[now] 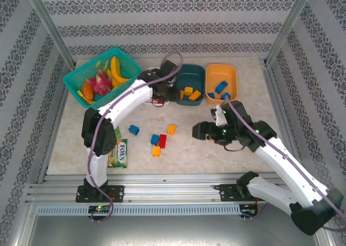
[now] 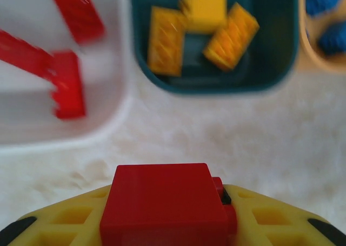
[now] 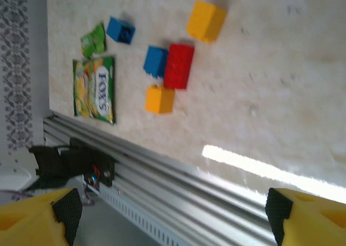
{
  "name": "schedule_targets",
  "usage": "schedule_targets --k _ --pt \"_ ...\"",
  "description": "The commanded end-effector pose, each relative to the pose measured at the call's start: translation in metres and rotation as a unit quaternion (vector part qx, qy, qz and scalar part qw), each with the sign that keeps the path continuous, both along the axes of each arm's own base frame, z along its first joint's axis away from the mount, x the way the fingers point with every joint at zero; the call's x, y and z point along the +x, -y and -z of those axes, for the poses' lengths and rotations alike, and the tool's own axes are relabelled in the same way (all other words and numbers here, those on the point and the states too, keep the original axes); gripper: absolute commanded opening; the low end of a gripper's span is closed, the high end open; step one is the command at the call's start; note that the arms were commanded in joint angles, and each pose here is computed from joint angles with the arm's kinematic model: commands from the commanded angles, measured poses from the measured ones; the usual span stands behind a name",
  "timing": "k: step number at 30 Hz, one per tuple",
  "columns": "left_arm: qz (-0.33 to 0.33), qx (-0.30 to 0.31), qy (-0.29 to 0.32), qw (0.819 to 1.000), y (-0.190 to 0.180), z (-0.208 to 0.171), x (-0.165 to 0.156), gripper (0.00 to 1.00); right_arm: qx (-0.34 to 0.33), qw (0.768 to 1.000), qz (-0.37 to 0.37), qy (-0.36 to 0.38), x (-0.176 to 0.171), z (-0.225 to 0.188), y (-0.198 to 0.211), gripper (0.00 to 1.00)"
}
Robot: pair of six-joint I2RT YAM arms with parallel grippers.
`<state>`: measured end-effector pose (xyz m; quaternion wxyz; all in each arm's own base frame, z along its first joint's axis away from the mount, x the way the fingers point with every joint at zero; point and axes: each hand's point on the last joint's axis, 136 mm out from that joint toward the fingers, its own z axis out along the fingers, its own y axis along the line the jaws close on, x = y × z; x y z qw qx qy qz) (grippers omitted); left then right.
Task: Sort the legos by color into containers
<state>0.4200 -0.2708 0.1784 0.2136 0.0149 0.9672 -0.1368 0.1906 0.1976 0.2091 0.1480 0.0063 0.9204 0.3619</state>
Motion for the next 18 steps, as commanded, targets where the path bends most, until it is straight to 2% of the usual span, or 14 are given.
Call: schedule_targets --k 1,4,7,13,18 --pt "-0.022 0.016 -0.007 1.000 -0.029 0.011 0.033 0.45 0.053 0.993 0.032 0.101 0.060 -0.040 -0.025 0.90" --pt "-0.051 0.027 0.000 0.998 -0.048 0.023 0.069 0.45 0.071 0.988 0.056 0.125 0.097 -0.048 -0.039 0.92" --pt "-0.081 0.039 0.006 0.996 -0.064 0.039 0.099 0.45 0.068 0.990 0.051 0.113 0.120 -0.049 -0.051 0.91" --pt "-0.109 0.057 0.013 0.992 -0.078 0.076 0.140 0.44 0.064 0.991 0.057 0.102 0.135 -0.045 -0.053 0.91" --pt "-0.135 0.076 -0.002 0.988 -0.094 0.107 0.149 0.44 0.062 0.992 0.068 0.081 0.133 -0.032 -0.046 0.91"
